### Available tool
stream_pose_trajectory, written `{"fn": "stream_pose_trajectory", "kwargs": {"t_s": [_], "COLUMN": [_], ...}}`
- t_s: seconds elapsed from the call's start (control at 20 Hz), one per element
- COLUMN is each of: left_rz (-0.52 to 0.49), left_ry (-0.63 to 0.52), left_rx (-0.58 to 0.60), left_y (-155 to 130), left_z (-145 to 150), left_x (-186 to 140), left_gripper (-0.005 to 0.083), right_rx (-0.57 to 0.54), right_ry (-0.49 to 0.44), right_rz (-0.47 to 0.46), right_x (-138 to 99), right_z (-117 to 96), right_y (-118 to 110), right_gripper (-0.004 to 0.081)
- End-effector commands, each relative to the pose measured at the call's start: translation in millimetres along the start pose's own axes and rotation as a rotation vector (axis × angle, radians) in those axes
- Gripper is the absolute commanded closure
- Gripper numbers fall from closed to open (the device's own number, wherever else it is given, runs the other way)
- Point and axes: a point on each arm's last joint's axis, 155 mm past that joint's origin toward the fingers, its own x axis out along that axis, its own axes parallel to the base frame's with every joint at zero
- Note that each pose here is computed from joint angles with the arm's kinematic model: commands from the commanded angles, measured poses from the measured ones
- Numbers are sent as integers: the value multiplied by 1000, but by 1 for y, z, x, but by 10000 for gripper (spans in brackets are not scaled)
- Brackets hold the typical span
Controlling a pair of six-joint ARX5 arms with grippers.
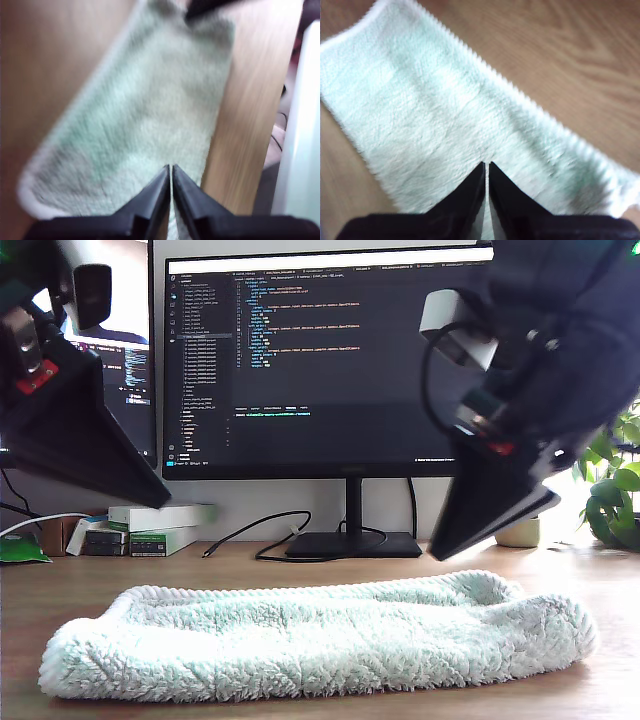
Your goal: Fold the tea towel to a neat square and place it to the right
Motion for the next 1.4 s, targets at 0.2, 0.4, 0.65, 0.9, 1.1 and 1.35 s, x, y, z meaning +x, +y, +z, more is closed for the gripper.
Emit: {"fn": "stream_pose_trajectory", "kwargs": {"t_s": [0.2,0.4,0.65,0.9,1.1,1.35], "left_rz": [-29,12,94,210,237,275], "left_ry": [170,222,297,260,212,223], "left_rx": [-93,-110,-102,-45,50,110], "left_y": [11,23,39,65,75,93], "left_z": [-52,-66,-81,-64,-49,-41], "left_x": [31,38,43,41,43,59], "left_gripper": [795,795,795,795,795,795], "right_rx": [5,-1,-9,71,248,357], "right_ry": [7,27,86,202,294,367], "right_rz": [58,115,75,8,-70,-64], "right_x": [16,31,47,44,38,38], "right_z": [-9,-13,-21,-47,-69,-80], "right_y": [-12,-11,-28,-36,-42,-22], "right_gripper": [783,783,783,783,783,783]}}
